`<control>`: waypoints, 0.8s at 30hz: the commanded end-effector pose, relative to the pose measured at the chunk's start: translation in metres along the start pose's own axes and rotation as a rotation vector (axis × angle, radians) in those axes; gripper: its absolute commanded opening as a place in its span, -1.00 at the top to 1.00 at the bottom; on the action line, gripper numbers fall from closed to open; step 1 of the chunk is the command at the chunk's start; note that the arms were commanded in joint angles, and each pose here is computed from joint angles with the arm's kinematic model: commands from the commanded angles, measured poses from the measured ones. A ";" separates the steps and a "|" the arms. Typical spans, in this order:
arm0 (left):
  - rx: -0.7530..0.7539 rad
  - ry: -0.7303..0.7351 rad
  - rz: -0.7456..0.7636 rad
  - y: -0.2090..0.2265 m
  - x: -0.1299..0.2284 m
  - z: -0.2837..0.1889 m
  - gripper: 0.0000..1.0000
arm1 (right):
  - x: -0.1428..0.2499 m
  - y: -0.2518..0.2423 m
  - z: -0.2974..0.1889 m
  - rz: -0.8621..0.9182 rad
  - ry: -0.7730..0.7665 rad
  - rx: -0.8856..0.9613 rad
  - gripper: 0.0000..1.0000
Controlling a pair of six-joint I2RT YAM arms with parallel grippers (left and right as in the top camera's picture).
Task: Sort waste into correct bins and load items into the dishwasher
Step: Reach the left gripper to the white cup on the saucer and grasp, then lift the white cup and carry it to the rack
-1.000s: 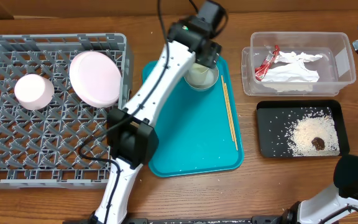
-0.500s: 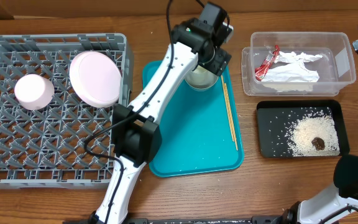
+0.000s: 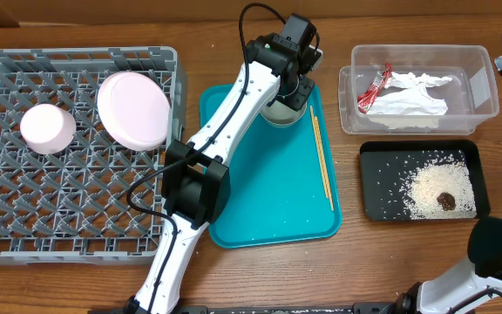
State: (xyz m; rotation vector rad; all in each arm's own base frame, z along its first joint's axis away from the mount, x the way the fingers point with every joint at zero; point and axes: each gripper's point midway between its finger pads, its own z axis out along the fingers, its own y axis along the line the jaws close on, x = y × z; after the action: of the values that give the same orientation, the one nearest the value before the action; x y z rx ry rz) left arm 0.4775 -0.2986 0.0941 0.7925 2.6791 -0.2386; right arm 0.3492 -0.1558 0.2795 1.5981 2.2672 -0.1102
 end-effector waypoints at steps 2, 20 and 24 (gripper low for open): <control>0.018 0.058 -0.014 0.001 0.014 0.016 0.24 | -0.004 0.002 -0.008 0.003 -0.026 -0.019 -1.00; 0.018 0.063 -0.026 0.001 0.015 0.014 0.92 | -0.004 0.002 -0.008 0.003 -0.026 -0.019 -1.00; 0.015 0.038 -0.089 0.003 0.008 0.002 0.92 | -0.004 0.002 -0.008 0.003 -0.026 -0.019 -1.00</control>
State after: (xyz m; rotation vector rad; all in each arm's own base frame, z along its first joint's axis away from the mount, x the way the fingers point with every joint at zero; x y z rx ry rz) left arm 0.4704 -0.2951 0.0851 0.7784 2.7312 -0.2352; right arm 0.3493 -0.1558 0.2795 1.5971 2.2675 -0.1102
